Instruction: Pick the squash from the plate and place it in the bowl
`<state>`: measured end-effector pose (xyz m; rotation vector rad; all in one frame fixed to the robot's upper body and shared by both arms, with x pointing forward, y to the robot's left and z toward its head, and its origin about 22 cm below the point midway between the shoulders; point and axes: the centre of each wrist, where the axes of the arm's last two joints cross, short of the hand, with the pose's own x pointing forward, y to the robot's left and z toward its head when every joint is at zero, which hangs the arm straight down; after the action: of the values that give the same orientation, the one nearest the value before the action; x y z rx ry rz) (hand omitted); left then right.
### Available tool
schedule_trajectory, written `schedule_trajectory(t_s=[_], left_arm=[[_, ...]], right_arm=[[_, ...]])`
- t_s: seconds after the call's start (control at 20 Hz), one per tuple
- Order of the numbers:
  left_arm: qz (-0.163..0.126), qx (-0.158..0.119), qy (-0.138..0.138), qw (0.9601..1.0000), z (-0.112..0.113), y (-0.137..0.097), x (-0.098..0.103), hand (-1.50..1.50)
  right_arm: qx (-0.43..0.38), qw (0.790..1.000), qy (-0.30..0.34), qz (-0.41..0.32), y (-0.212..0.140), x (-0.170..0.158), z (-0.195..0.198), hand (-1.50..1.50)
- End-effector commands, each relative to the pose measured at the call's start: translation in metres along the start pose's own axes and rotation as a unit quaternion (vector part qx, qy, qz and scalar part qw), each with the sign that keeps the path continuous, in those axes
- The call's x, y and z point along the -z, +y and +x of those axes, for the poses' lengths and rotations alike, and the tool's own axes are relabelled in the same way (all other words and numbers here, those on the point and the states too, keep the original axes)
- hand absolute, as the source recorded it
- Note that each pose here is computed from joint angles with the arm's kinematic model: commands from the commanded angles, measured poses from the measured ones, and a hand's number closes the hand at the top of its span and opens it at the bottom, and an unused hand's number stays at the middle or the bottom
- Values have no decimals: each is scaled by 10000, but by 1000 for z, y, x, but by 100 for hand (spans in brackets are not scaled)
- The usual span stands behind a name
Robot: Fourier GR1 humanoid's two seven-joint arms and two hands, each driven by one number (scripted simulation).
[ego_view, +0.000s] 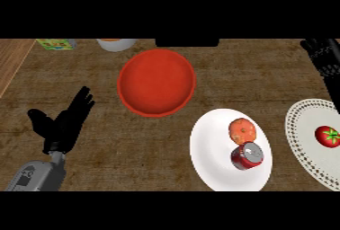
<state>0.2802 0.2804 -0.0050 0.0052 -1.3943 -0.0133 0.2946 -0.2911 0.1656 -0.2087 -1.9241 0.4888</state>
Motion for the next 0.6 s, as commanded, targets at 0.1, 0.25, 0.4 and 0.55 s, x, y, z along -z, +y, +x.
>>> schedule_trajectory(t_s=[0.1, 0.25, 0.4, 0.55], left_arm=[[-377, -139, -348, 9986, 12, -23, 0, 0], [-598, -205, -609, 9961, 19, -29, -4, 0], [-459, -370, -422, 9974, 12, -25, -6, 0], [-917, -407, -459, 9939, 15, -51, -9, 0]], right_arm=[[-840, 9794, 829, -1637, 24, -33, -19, 150], [-1507, 9354, 1527, -2809, 7, -58, -38, 150], [-1670, 8562, 2248, -4341, -16, -89, -64, -150], [-2052, 8635, 1871, -4211, 54, -101, -66, -150]])
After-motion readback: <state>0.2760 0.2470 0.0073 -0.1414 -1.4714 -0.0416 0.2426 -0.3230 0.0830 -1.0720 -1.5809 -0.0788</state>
